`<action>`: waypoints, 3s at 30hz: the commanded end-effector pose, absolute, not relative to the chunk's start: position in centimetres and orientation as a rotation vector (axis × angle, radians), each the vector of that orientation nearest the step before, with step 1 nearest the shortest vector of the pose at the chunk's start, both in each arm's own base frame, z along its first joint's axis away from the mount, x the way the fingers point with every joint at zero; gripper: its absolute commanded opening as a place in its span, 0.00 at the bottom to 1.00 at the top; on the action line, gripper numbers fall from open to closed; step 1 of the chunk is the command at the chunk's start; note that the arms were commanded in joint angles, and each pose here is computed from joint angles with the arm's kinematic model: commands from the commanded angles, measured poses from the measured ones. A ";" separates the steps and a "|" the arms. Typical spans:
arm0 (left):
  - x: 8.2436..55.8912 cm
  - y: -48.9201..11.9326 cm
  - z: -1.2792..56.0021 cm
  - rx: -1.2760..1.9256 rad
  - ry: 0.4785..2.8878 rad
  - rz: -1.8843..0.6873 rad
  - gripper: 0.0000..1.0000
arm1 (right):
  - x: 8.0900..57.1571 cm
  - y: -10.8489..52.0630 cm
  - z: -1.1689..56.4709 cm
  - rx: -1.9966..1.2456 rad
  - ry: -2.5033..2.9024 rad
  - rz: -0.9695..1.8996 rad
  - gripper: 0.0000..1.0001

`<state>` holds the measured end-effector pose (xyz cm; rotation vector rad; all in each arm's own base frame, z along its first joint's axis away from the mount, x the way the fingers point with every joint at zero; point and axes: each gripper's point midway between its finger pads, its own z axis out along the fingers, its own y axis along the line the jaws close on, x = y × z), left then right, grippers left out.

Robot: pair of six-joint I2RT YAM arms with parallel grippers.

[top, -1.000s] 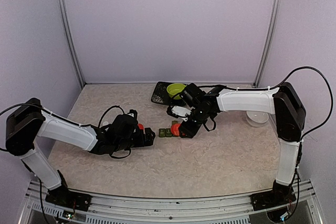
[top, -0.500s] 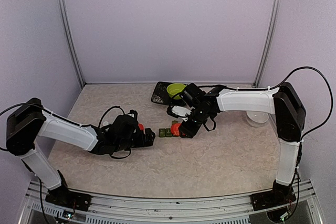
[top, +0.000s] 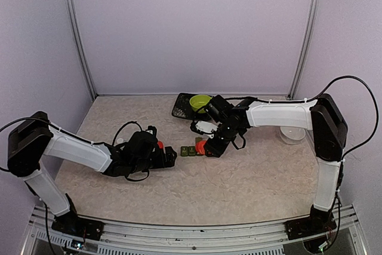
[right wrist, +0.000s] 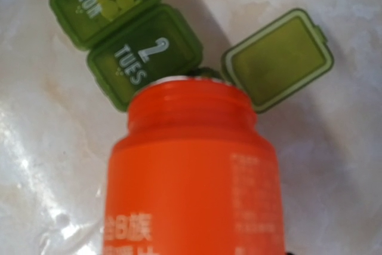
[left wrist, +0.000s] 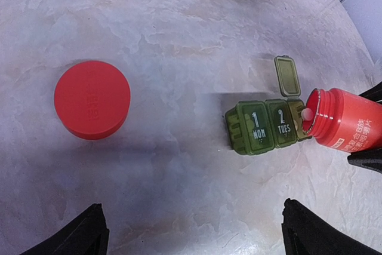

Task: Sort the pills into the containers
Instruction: Pour the pill into the compartment of the pill container.

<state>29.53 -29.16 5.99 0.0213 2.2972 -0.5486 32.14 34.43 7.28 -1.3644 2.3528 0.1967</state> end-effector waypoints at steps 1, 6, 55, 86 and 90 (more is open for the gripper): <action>29.4 -29.5 5.6 0.024 2.299 -0.564 0.99 | 32.0 34.7 6.6 -1.389 2.369 0.190 0.19; 29.4 -29.6 5.8 0.025 2.295 -0.565 0.99 | 32.0 34.7 6.3 -1.397 2.375 0.182 0.19; 29.3 -30.0 5.7 0.032 2.301 -0.569 0.99 | 32.0 33.7 8.7 -1.369 2.337 0.160 0.21; 28.9 -29.8 5.1 0.025 2.308 -0.574 0.99 | 32.0 33.3 6.5 -1.405 2.385 0.127 0.21; 28.9 -30.0 5.0 0.027 2.309 -0.582 0.99 | 32.4 33.4 7.3 -1.384 2.366 0.120 0.21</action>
